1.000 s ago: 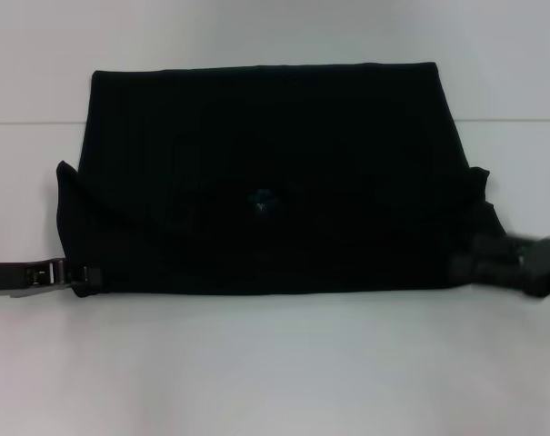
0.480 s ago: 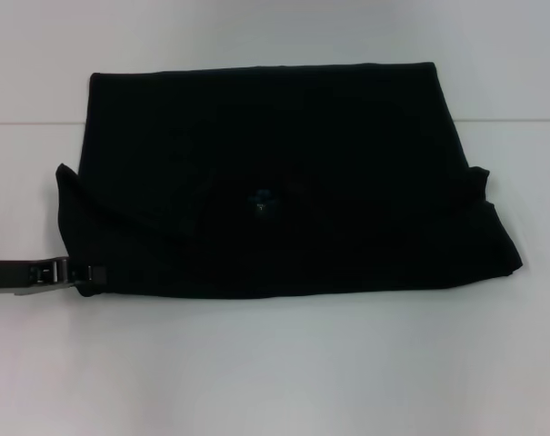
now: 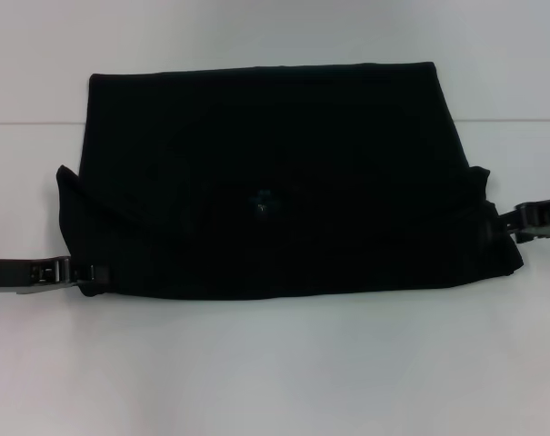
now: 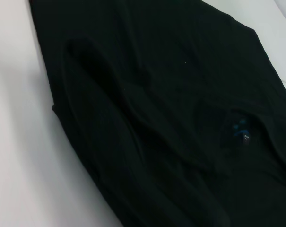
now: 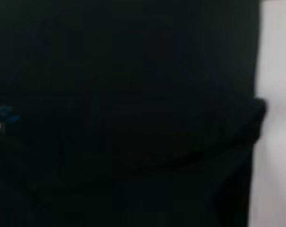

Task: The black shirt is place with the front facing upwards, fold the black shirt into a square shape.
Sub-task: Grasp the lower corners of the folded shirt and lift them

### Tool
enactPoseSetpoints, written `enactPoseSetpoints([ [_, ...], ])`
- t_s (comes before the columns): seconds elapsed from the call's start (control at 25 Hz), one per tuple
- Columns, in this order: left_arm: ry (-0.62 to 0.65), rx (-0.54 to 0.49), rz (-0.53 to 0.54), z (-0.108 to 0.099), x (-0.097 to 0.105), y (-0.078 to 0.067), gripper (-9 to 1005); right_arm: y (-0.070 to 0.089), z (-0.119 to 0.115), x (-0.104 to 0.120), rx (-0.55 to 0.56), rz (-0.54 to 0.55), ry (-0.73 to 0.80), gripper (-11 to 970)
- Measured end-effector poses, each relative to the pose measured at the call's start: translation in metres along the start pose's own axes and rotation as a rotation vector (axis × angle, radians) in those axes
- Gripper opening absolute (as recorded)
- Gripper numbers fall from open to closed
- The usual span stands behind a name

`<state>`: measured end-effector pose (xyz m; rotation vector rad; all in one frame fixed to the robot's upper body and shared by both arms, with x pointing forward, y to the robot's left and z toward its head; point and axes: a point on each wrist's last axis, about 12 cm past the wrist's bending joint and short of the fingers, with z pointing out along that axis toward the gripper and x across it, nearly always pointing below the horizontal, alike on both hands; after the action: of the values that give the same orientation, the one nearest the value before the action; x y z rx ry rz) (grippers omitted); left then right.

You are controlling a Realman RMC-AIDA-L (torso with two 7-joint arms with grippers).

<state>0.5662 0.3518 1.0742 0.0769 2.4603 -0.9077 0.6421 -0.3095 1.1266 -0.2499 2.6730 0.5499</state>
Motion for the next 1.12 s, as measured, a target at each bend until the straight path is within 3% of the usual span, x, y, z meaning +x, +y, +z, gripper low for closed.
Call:
enactPoseSetpoints([
  [0.28, 0.001, 0.001, -0.001, 0.000, 0.001, 0.000, 100, 0.015, 0.016, 0.004, -0.002, -0.051, 0.029, 719],
  [0.76, 0.002, 0.005, -0.002, 0.000, 0.001, 0.000, 100, 0.016, 0.021, 0.009, 0.000, -0.114, 0.037, 706],
  [1.12, 0.002, 0.012, -0.010, 0.000, 0.001, -0.001, 99, 0.015, 0.020, 0.011, -0.006, -0.115, 0.047, 320],
])
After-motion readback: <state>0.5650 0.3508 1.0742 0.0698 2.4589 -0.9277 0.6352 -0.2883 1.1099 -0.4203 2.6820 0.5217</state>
